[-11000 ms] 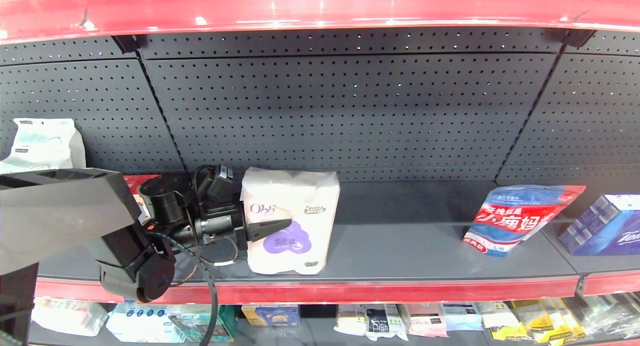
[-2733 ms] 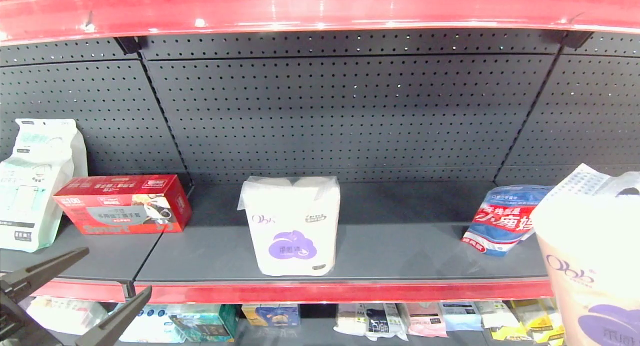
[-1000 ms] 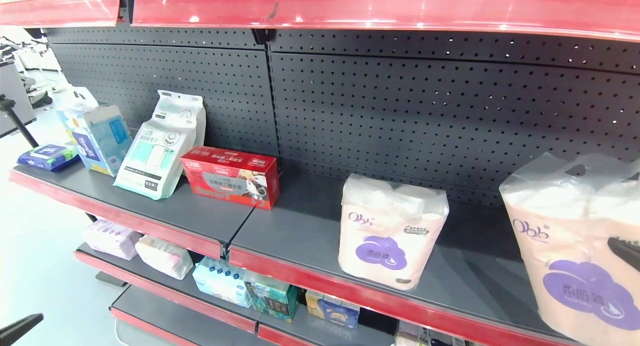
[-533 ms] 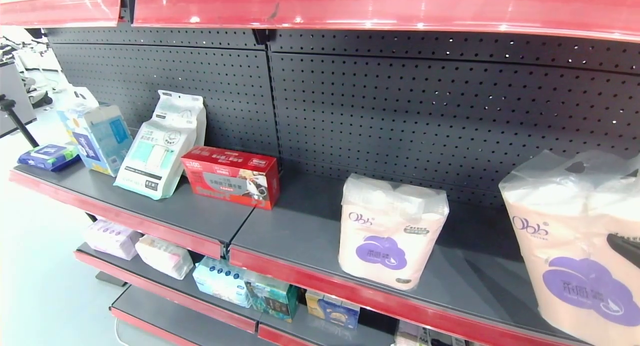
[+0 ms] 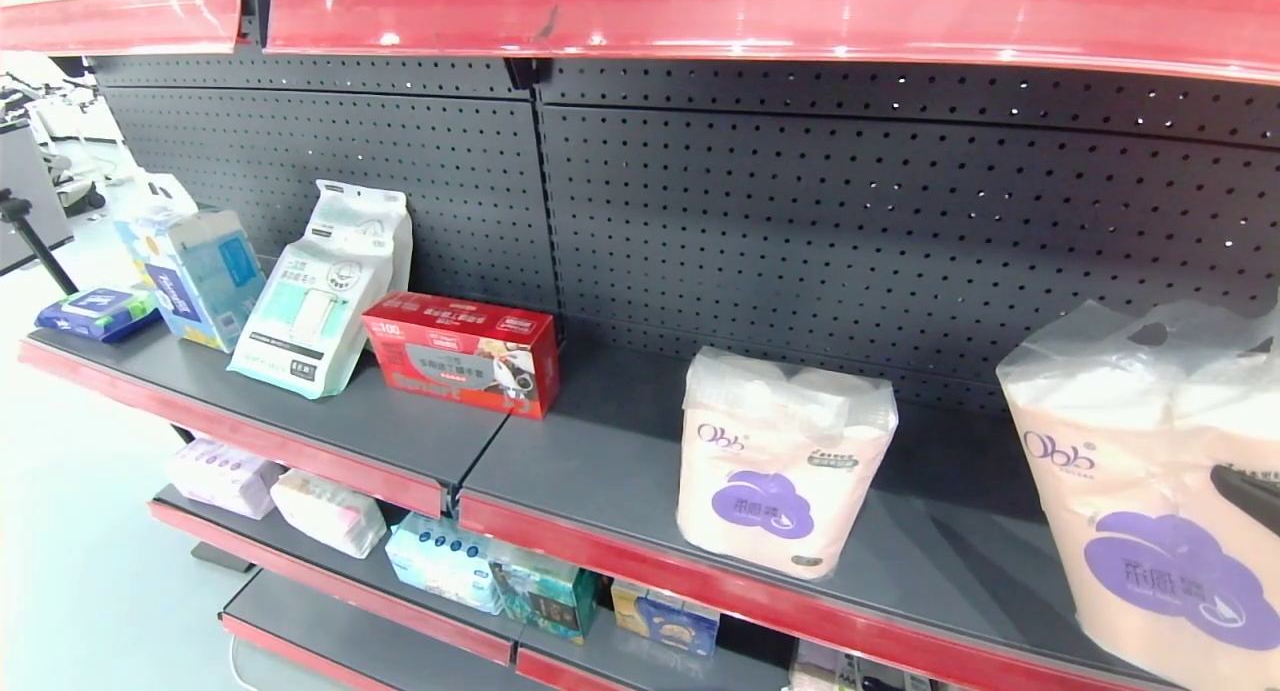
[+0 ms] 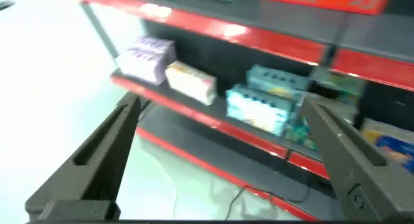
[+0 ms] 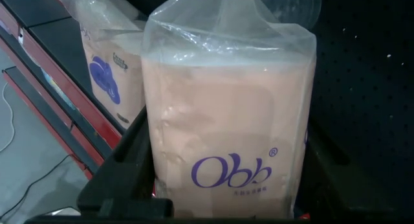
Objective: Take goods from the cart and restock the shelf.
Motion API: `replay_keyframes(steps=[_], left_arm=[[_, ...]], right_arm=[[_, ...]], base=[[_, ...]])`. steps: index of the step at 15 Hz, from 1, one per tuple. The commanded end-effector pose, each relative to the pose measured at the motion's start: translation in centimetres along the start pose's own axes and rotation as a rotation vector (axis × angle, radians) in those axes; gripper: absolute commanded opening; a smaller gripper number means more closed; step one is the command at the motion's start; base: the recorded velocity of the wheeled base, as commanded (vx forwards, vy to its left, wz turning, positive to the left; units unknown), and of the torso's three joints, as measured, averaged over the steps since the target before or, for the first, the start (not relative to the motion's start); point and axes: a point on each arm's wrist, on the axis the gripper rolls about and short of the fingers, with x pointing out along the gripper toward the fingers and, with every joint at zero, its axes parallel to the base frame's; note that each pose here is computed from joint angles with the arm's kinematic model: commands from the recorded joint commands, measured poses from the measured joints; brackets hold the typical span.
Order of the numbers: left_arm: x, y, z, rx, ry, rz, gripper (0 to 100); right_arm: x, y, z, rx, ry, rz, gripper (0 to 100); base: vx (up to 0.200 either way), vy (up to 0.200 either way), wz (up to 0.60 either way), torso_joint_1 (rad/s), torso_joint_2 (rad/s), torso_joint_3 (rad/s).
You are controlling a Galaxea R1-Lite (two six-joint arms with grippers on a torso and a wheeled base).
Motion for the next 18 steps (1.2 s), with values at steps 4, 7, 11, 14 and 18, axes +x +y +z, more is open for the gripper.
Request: replay_keyframes(steps=[4,7,11,14,18], left_arm=[[-0.3,-0.3,-0.3,-0.087,-0.035,0.011,100],[0.1,-0.7,-0.7,-0.121,-0.074,-0.13,100],[0.3,-0.7,-1.1,-0.047,-0.106,-0.33,100],[0.0,-0.6,-1.2,-0.063,-0.137,-0.299,100],[-0.3,-0.5,-1.4,-0.065,-0.187,-0.325,100]], right_arm=[[0.1,0.0,0.0,0.0,0.002,0.002,0],[0.2,0.0,0.0,0.002,0.005,0.003,0],[0.3,-0.1,0.0,0.003,0.011,-0.001,0],[0.3,-0.1,-0.1,0.004,0.012,-0.002,0],[0.3,-0.2,0.0,0.003,0.012,-0.004,0]], base=[[0.0,0.0,0.0,0.0,0.0,0.0],[0.0,0.0,0.0,0.0,0.0,0.0],[0.0,0.0,0.0,0.0,0.0,0.0],[0.0,0.0,0.0,0.0,0.0,0.0],[0.0,0.0,0.0,0.0,0.0,0.0]])
